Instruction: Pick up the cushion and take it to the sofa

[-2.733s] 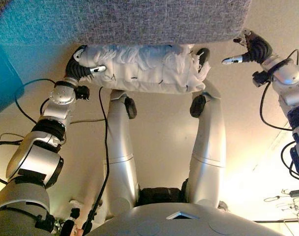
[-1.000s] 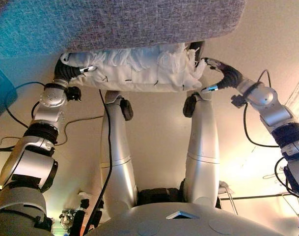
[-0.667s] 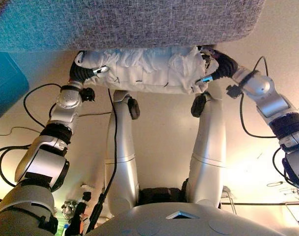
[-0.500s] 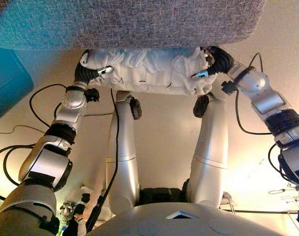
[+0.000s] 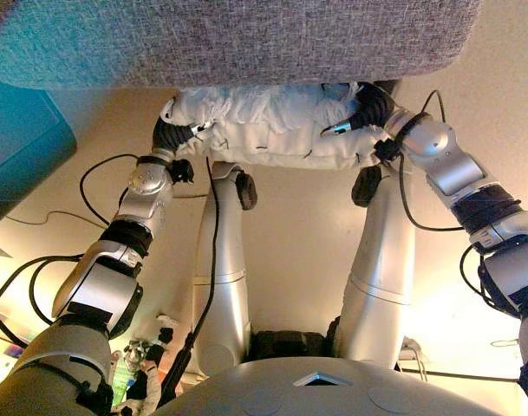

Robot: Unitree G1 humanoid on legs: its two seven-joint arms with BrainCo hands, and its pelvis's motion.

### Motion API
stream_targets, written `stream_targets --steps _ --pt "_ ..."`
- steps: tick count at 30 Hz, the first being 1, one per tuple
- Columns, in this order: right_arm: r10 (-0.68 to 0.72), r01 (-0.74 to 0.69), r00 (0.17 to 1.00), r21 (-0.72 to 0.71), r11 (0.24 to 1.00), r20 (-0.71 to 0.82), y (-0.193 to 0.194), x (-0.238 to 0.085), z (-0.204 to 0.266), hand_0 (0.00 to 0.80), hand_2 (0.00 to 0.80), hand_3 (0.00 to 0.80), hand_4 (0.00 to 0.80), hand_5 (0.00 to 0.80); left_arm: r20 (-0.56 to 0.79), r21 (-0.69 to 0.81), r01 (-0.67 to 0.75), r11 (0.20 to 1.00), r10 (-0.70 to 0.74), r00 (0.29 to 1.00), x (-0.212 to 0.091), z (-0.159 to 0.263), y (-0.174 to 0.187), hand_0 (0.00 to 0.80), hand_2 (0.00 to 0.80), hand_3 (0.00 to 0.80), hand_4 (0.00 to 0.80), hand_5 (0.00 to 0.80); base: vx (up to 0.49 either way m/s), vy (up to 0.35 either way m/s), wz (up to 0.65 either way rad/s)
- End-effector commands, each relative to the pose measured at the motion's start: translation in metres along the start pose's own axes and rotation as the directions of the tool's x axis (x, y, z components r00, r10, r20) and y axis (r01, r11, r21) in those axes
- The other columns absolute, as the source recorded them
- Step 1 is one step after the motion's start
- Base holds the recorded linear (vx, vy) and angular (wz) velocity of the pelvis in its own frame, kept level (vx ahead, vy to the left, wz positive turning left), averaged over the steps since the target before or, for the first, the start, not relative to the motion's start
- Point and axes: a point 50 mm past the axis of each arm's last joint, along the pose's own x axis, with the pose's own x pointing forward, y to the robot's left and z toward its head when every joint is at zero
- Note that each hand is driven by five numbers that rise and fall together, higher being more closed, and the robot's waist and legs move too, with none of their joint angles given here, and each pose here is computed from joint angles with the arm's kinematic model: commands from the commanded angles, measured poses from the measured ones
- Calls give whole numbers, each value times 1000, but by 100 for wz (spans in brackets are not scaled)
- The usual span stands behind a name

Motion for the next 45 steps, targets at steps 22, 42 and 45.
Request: stream_targets --steps 22,42,45 --pt "23 -26 1000 139 990 21 27 -12 -19 800 800 800 800 800 19 -168 160 973 -159 987 -7 -7 -32 800 800 800 800 800 -45 -93 1" --pt "-6 76 982 366 928 -188 88 -55 -86 800 800 800 800 800 -235 -367 44 929 -138 962 -76 -97 -21 800 800 800 800 800 -40 -193 4" --pt "8 82 974 379 922 -228 97 -70 -96 800 800 800 800 800 -243 -416 36 909 -149 959 -92 -107 -24 800 800 800 800 800 60 -89 20"
